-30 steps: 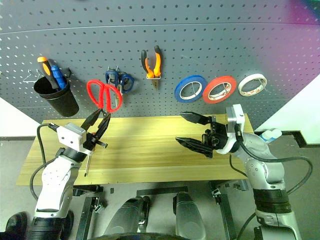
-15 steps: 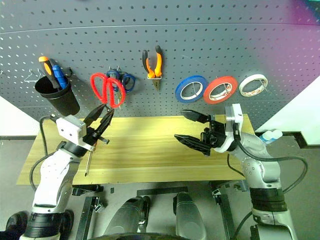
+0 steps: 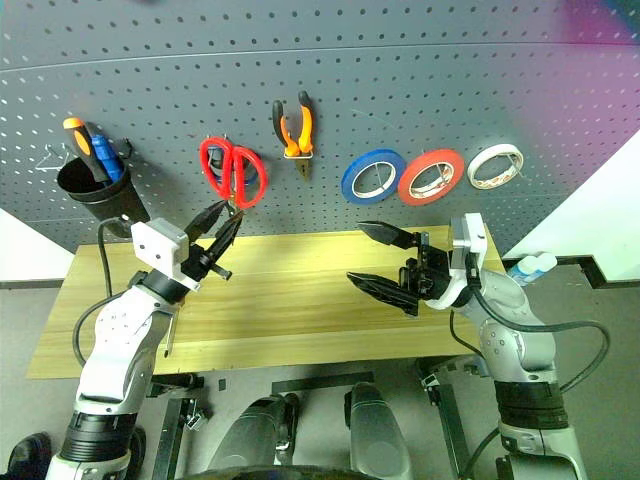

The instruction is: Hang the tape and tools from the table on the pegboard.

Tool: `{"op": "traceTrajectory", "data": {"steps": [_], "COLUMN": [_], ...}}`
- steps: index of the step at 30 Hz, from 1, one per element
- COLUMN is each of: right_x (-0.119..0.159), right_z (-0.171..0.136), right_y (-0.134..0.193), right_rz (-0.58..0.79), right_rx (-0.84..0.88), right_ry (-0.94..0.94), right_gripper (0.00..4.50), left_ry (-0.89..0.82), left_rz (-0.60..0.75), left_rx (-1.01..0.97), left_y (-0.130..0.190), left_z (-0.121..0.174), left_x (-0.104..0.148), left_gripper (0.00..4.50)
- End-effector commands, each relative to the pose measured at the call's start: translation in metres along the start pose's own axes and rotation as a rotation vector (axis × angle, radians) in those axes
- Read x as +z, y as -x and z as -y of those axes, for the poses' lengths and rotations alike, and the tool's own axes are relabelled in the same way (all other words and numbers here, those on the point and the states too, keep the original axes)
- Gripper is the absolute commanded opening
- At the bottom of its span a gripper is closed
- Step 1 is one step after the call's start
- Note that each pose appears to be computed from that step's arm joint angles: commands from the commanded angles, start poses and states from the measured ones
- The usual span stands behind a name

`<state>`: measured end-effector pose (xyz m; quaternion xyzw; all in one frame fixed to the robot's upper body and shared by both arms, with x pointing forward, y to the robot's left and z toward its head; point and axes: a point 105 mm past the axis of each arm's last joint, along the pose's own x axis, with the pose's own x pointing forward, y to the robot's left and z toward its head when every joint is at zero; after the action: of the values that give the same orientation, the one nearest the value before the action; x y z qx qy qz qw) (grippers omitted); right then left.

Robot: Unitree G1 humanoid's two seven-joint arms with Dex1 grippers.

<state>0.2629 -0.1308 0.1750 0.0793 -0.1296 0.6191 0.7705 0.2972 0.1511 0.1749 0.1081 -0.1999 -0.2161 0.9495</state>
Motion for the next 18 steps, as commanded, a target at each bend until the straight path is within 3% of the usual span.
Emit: {"op": "traceTrajectory", "data": {"steps": [1, 18], "right_x": [0.003, -0.003], "right_z": [0.0, 0.008], "right_y": [-0.001, 0.009], "right_rz": [0.012, -0.016], "right_rx": [0.014, 0.014], "right_ry": [0.035, 0.05], "right_gripper": [4.5, 4.5], "left_ry": [-0.059, -0.035], "left_rz": [0.046, 0.002], "left_rx": [0.033, 0.101], "left_y": [0.003, -0.001], "left_z": [-0.001, 0.008], "left_x": [0.014, 0.015], "left_gripper": [1.05, 1.05]}}
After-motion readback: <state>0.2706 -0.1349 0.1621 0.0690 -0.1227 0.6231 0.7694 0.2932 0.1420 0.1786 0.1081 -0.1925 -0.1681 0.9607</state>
